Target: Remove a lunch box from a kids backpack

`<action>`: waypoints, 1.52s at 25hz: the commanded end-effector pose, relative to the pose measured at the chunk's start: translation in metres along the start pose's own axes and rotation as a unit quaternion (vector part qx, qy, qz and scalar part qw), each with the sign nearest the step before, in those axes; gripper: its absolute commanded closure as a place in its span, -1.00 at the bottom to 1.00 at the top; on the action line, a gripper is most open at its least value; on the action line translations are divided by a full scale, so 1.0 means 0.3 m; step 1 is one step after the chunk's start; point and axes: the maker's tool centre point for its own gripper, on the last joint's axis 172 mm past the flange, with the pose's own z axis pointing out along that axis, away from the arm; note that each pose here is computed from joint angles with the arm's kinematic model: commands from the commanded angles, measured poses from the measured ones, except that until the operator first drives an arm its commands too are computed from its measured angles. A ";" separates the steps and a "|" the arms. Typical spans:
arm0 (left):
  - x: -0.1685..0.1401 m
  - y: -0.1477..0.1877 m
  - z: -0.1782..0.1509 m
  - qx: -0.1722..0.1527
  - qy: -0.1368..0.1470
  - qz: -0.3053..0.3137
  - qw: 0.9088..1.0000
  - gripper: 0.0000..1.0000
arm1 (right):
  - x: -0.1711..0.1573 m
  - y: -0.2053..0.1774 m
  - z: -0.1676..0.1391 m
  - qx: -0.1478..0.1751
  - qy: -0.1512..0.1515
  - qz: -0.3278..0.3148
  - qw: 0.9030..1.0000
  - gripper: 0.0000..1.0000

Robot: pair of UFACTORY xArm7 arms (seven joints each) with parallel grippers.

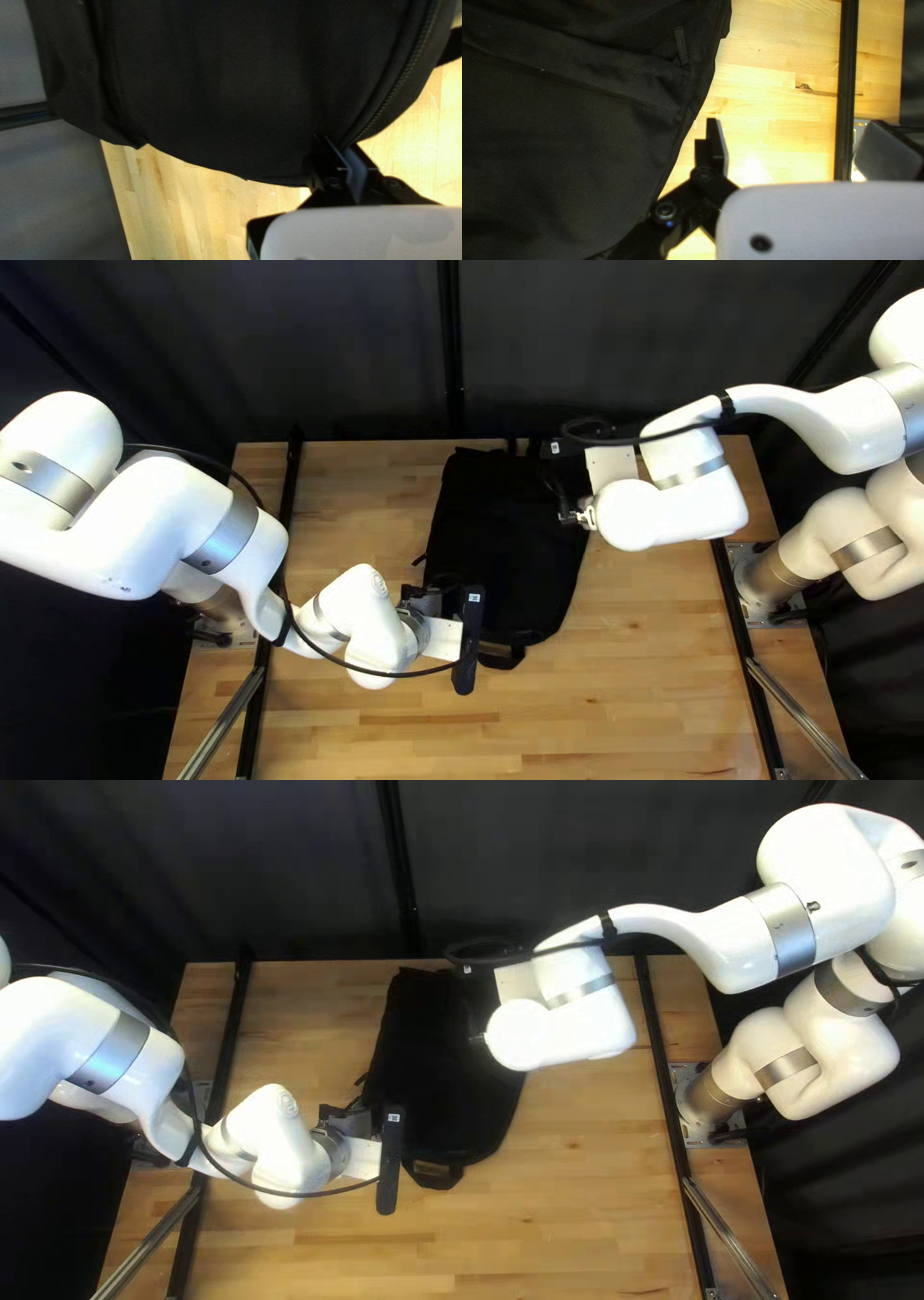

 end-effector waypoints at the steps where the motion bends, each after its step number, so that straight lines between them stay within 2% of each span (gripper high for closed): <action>1: 0.030 0.043 -0.033 -0.009 0.004 -0.046 0.999 1.00 | 0.007 0.021 0.113 0.007 -0.032 0.026 0.999 -1.00; 8: 0.080 0.043 -0.082 -0.027 -0.004 -0.139 0.990 1.00 | 0.010 0.023 0.118 0.006 -0.036 0.030 0.999 -1.00; 9: 0.086 0.037 -0.092 -0.028 -0.004 -0.151 0.988 1.00 | 0.009 0.017 0.119 0.011 -0.023 0.020 0.999 -1.00; 12: 0.106 0.018 -0.114 -0.031 -0.008 -0.178 0.983 1.00 | 0.016 -0.017 0.108 0.045 -0.017 0.007 0.999 -1.00; 16: 0.103 -0.026 -0.121 -0.034 -0.013 -0.208 0.978 1.00 | -0.082 0.006 0.092 0.100 -0.021 -0.014 0.995 -1.00; 19: 0.076 -0.060 -0.132 -0.034 -0.011 -0.231 0.972 1.00 | -0.169 0.000 0.078 0.124 -0.025 -0.031 0.991 -1.00; 24: 0.035 -0.110 -0.143 -0.032 -0.009 -0.277 0.960 1.00 | -0.342 -0.080 0.048 0.162 -0.020 -0.077 0.984 -1.00; 28: 0.022 -0.133 -0.140 -0.037 -0.008 -0.320 0.947 1.00 | -0.460 -0.183 0.110 0.190 -0.029 -0.111 0.975 -1.00; 31: 0.022 -0.139 -0.135 -0.039 -0.011 -0.343 0.938 1.00 | -0.547 -0.241 0.091 0.209 -0.031 -0.129 0.969 -1.00; 34: 0.026 -0.144 -0.134 -0.041 -0.012 -0.356 0.933 1.00 | -0.577 -0.282 0.057 0.220 -0.024 -0.146 0.964 -1.00; 38: 0.034 -0.146 -0.146 -0.040 -0.014 -0.362 0.931 1.00 | -0.584 -0.352 0.050 0.228 -0.023 -0.166 0.959 -1.00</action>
